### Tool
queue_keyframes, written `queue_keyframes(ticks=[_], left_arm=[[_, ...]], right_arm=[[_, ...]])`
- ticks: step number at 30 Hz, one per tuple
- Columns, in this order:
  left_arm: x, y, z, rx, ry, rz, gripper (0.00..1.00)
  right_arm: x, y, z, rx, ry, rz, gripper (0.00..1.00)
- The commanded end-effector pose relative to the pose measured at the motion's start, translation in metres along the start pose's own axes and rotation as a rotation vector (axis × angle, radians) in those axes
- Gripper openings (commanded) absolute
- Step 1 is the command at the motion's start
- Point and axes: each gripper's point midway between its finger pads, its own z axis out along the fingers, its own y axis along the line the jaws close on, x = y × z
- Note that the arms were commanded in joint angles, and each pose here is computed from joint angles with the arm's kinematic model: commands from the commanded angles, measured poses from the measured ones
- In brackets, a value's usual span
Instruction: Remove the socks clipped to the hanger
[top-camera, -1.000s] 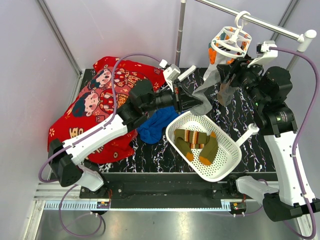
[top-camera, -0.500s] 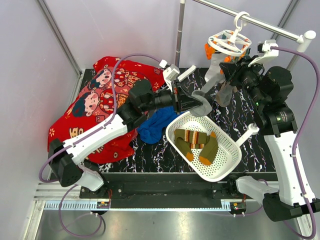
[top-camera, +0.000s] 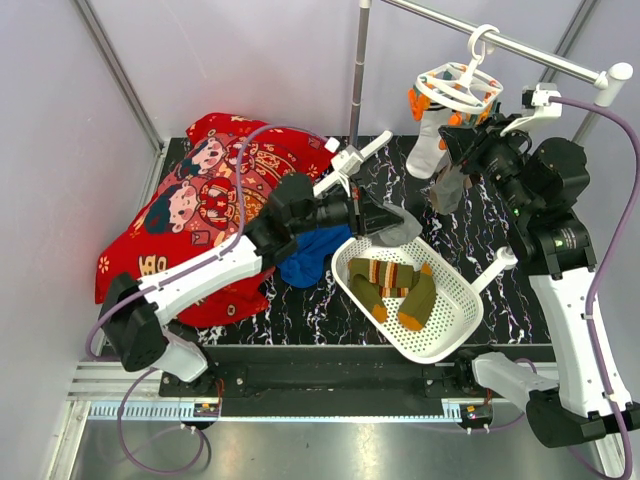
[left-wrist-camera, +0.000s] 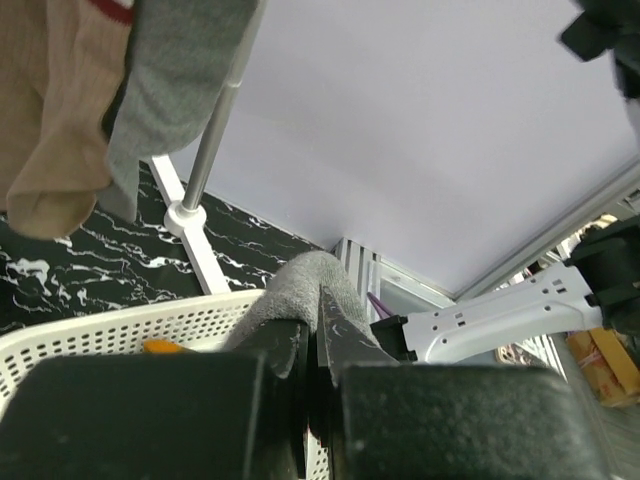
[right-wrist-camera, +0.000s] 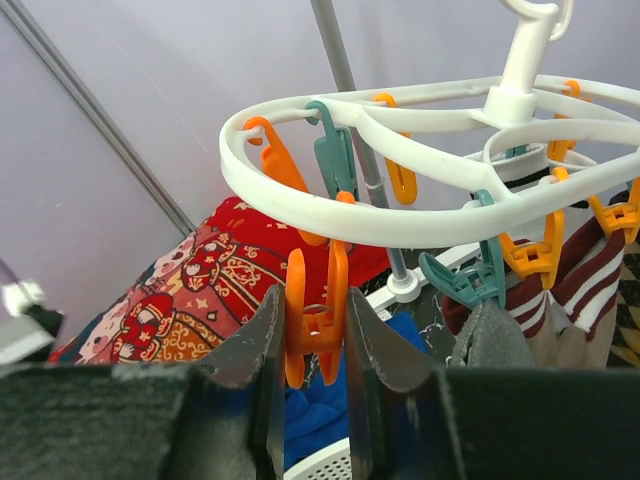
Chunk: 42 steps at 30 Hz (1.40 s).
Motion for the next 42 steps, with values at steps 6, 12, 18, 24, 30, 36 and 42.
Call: queue_keyframes(ticks=[6, 12, 18, 24, 30, 36, 42], left_arm=[[0.071, 0.032, 0.041, -0.074, -0.005, -0.139, 0.25], [0.09, 0.045, 0.052, -0.095, -0.009, -0.175, 0.74], [0.056, 0.06, 0.051, -0.216, -0.09, -0.035, 0.96], [0.042, 0.067, 0.056, -0.297, -0.102, -0.016, 0.99], [0.072, 0.068, 0.04, -0.461, -0.034, -0.042, 0.99], [0.092, 0.084, 0.026, -0.682, 0.141, 0.009, 0.99], [0.11, 0.09, 0.009, -0.829, 0.225, 0.092, 0.99]], right_arm=[[-0.02, 0.021, -0.01, -0.081, -0.055, 0.077, 0.02], [-0.029, 0.032, -0.01, -0.117, -0.07, 0.157, 0.01], [-0.037, 0.04, -0.013, -0.145, -0.088, 0.221, 0.0], [-0.042, 0.043, -0.019, -0.156, -0.104, 0.235, 0.0], [-0.041, 0.045, -0.02, -0.166, -0.102, 0.222, 0.0], [-0.044, 0.045, -0.023, -0.165, -0.111, 0.221, 0.0], [-0.044, 0.046, -0.024, -0.167, -0.11, 0.241, 0.0]])
